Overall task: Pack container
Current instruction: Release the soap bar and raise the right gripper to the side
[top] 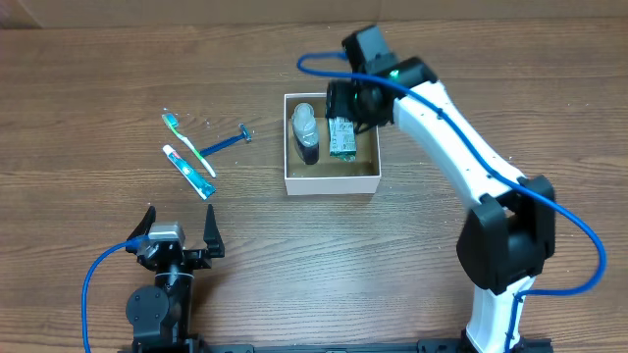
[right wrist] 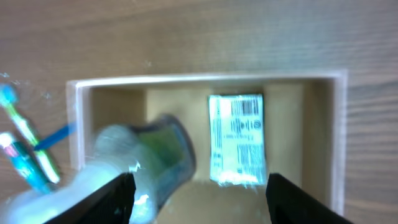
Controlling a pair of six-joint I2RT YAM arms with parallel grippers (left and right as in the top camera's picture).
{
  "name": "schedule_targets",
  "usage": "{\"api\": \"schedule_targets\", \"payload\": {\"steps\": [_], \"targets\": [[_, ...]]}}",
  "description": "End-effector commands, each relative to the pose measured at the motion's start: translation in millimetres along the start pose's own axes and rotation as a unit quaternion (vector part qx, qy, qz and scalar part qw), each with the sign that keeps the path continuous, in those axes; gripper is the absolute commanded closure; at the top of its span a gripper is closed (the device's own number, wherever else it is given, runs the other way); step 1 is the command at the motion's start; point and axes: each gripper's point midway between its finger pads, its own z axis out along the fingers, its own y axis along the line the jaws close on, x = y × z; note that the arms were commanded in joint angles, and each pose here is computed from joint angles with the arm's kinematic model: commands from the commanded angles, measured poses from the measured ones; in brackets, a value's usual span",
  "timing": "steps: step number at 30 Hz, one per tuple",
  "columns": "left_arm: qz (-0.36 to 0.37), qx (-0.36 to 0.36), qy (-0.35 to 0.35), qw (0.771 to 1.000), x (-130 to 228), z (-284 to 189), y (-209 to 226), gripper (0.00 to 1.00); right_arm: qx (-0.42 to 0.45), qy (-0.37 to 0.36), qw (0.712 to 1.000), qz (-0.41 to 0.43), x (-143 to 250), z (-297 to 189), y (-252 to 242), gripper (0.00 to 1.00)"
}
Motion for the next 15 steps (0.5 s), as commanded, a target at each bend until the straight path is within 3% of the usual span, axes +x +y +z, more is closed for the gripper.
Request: {"api": "schedule_targets", "payload": {"steps": [1, 5, 15], "targets": [[-0.009, -0.003, -0.002, 1.0, 0.1, -0.3, 1.5, 0.0, 0.003, -0.109, 0.994, 0.007, -48.5, -96.8, 1.3, 0.3], [-0.009, -0.003, -0.002, 1.0, 0.2, -0.3, 1.5, 0.0, 0.066, -0.133, 0.988, 0.049, -61.5, -139.9, -51.2, 0.21], [-0.008, -0.003, -0.005, 1.0, -1.5, -0.3, 1.4, 0.0, 0.163, -0.101, 0.963, 0.19, -58.2, -167.9, -198.6, 0.0]]}}
